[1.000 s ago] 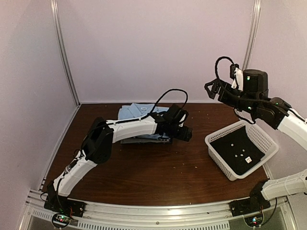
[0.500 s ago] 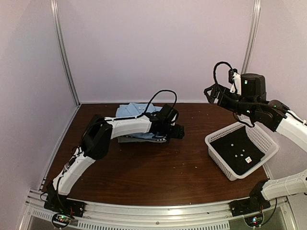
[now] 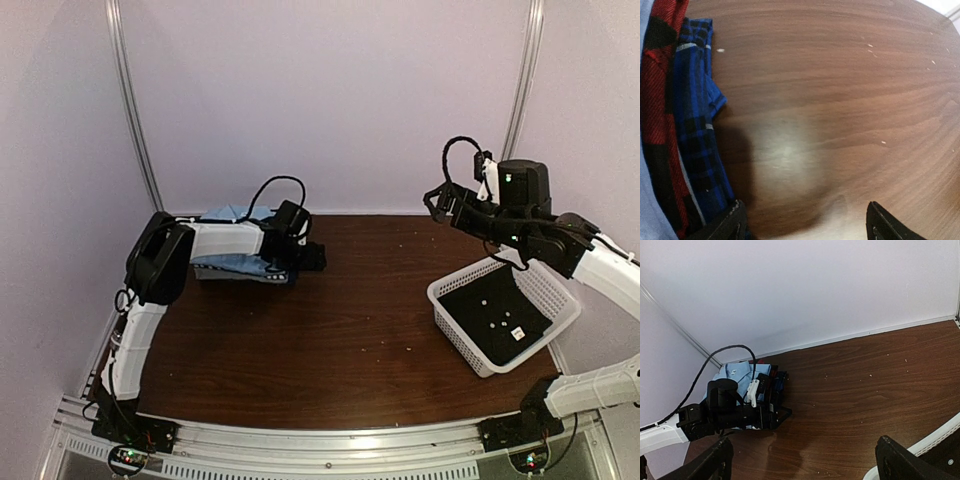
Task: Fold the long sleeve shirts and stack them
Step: Move the square-folded shirt to the corner of the board.
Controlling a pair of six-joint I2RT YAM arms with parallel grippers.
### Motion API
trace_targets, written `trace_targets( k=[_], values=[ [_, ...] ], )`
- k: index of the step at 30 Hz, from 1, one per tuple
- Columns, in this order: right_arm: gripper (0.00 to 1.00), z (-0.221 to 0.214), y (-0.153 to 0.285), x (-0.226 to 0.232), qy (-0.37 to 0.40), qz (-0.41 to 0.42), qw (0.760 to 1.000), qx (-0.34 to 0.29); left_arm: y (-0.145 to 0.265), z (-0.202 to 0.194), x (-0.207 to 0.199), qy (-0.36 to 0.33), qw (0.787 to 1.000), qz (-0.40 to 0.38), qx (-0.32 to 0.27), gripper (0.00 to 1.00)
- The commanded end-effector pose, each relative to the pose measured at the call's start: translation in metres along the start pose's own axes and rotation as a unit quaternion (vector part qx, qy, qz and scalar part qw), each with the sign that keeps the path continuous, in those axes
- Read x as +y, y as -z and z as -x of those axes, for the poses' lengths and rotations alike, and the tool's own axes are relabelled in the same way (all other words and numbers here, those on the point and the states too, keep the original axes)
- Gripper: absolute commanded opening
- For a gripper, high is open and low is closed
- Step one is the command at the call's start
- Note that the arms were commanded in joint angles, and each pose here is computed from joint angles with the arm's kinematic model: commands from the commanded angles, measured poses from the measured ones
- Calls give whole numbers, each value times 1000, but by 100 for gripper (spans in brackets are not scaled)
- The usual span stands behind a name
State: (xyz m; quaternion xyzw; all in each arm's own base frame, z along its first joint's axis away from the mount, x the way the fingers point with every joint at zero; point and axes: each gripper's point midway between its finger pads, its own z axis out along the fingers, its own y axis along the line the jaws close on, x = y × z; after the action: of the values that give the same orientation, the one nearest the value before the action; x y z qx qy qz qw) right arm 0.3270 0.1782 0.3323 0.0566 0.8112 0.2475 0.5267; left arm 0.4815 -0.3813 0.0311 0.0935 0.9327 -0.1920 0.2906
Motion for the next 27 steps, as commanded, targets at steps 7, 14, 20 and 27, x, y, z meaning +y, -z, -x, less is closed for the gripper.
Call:
trace_targets(
  k=[7,14,20,27],
  values=[
    [100,-3,5,-2,-10,6,1000,-1,26,34,118,10,998,58,-6,84],
    [100,-9,4,-6,-10,0,1000,9,35,45,171,25,997,78,-10,84],
    [100,-15,4,-10,-9,-5,1000,16,42,52,198,25,996,85,-12,84],
    [100,-23,0,-13,-6,-10,999,31,55,74,197,-1,996,81,-25,84]
  ],
)
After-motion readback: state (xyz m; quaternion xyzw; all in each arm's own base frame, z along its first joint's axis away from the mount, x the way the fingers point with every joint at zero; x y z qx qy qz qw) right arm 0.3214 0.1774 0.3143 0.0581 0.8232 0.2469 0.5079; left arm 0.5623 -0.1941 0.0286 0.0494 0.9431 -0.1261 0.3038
